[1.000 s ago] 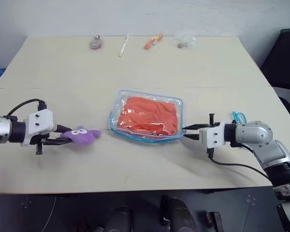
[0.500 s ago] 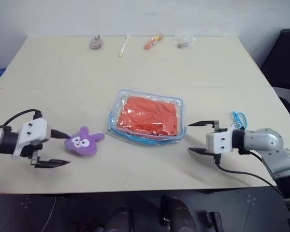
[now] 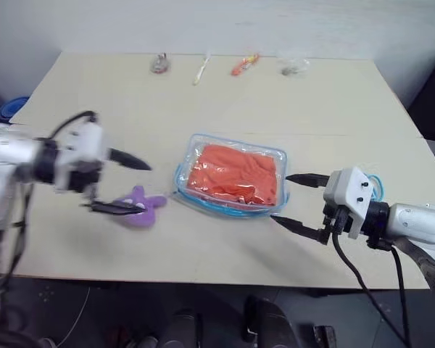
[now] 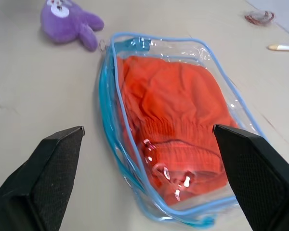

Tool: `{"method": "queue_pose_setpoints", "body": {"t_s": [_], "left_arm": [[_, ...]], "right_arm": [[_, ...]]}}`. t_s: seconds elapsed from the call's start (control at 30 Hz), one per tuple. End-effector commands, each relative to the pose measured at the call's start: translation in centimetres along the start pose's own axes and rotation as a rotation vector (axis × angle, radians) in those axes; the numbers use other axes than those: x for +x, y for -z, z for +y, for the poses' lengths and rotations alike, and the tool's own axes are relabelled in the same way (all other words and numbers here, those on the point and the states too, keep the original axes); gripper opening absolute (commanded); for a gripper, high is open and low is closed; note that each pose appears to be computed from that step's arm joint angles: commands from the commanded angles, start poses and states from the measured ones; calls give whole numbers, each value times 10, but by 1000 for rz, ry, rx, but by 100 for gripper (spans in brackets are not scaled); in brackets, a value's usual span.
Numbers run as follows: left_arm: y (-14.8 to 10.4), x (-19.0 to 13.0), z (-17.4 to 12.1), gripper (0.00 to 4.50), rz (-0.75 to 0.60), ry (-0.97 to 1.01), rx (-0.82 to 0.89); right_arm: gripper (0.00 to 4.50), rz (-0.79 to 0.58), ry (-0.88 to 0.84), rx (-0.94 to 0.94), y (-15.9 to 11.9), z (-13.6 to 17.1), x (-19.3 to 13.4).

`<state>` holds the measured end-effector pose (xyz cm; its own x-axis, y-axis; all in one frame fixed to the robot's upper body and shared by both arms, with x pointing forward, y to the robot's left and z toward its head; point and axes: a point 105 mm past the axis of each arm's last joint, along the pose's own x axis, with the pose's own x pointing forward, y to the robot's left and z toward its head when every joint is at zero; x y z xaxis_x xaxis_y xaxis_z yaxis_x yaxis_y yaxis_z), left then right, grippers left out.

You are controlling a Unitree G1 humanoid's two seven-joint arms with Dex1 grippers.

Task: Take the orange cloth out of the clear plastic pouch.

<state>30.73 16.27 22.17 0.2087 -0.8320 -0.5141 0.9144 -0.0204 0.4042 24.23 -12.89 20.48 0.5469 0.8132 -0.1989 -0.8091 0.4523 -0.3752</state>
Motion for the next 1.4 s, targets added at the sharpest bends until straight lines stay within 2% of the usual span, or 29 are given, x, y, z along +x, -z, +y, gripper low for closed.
{"method": "queue_pose_setpoints", "body": {"t_s": [0.03, 0.27, 0.5, 0.83, 0.93, 1.23, 1.37, 1.4], "left_arm": [[5, 18, 23, 450, 82, -38, 170], [13, 45, 43, 450, 129, 11, 338], [18, 50, 41, 450, 121, 67, 363], [22, 71, 37, 450, 101, 86, 379], [22, 74, 38, 390, 92, 77, 378], [19, 73, 38, 105, 80, 68, 370], [15, 73, 36, 105, 57, 75, 355], [13, 73, 35, 88, 45, 75, 347]], "right_arm": [[444, -49, 11, 6, -19, 9, -4], [444, -18, 71, 25, -17, 13, -6], [444, -4, 116, 32, -14, 15, -8], [444, 25, 75, 5, -11, 24, -9], [450, 31, 72, 1, -10, 23, -11], [450, 35, 64, 1, -5, 24, -9], [450, 49, 59, -9, -1, 27, -9], [450, 52, 56, -11, 0, 28, -9]]}}
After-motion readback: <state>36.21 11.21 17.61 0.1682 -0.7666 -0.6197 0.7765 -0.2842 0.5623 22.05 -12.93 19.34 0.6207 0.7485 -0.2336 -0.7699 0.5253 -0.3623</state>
